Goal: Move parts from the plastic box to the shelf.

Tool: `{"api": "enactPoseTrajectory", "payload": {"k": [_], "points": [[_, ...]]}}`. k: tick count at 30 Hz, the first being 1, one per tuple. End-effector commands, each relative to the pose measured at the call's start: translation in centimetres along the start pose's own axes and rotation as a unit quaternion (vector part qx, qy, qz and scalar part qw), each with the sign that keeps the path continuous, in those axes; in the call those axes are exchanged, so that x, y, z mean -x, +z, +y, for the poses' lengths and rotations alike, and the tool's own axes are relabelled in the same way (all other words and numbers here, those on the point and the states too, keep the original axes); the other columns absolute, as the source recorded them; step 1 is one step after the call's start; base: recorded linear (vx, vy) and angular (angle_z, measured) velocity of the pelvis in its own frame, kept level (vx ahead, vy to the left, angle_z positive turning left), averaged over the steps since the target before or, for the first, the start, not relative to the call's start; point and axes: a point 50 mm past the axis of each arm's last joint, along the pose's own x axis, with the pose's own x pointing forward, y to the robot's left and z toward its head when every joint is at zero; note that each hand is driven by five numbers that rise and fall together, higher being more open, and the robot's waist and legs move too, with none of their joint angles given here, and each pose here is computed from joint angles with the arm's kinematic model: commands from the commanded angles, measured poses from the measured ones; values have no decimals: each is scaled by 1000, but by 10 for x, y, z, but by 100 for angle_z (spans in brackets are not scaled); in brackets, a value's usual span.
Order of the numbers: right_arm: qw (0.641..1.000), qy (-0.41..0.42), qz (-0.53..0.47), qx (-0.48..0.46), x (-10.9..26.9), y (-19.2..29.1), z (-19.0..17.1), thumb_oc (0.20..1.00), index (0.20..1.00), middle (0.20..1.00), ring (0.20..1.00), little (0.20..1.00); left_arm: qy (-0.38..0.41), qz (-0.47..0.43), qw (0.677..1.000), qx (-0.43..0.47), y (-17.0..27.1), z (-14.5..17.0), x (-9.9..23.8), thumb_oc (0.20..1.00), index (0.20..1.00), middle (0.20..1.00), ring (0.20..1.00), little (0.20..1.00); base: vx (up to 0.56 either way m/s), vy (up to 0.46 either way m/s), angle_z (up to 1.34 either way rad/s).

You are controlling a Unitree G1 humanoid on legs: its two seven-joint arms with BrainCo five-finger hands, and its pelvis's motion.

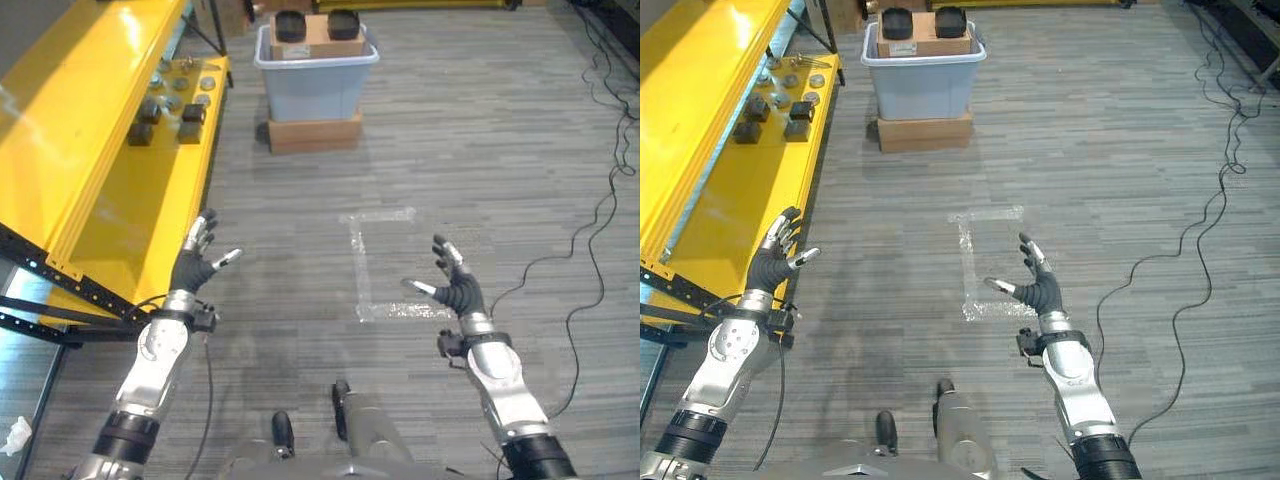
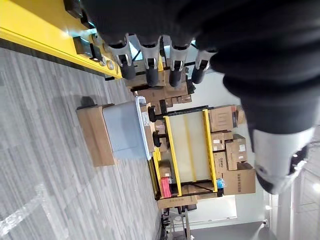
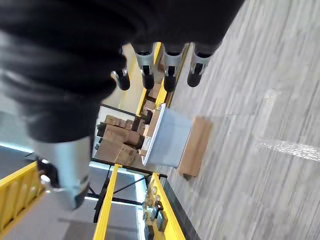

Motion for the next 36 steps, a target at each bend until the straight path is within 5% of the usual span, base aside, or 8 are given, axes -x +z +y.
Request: {"api": "enactPoseTrajectory", "payload": {"k": [1,11,36], "points": [[999,-18,-35,-1,-6,10,-14,1000,1000,1000,1000,1000,-18,-46,999,-14,15,-1,-10,1000,1000,1000,1000,1000,291,-75,-5],[997,-6,-25,67,-11,13,-37,1000,1000,1000,1000,1000,-47,-28,998,32,9,-12,-9,1000,1000,1000,1000,1000,340,-161,10],[996,50,-5,77,-17,6,-5,1000,1000,1000,1000,1000,3,-10,999,35,3,5,-5,1000,1000,1000,1000,1000,408,13,-40]]}}
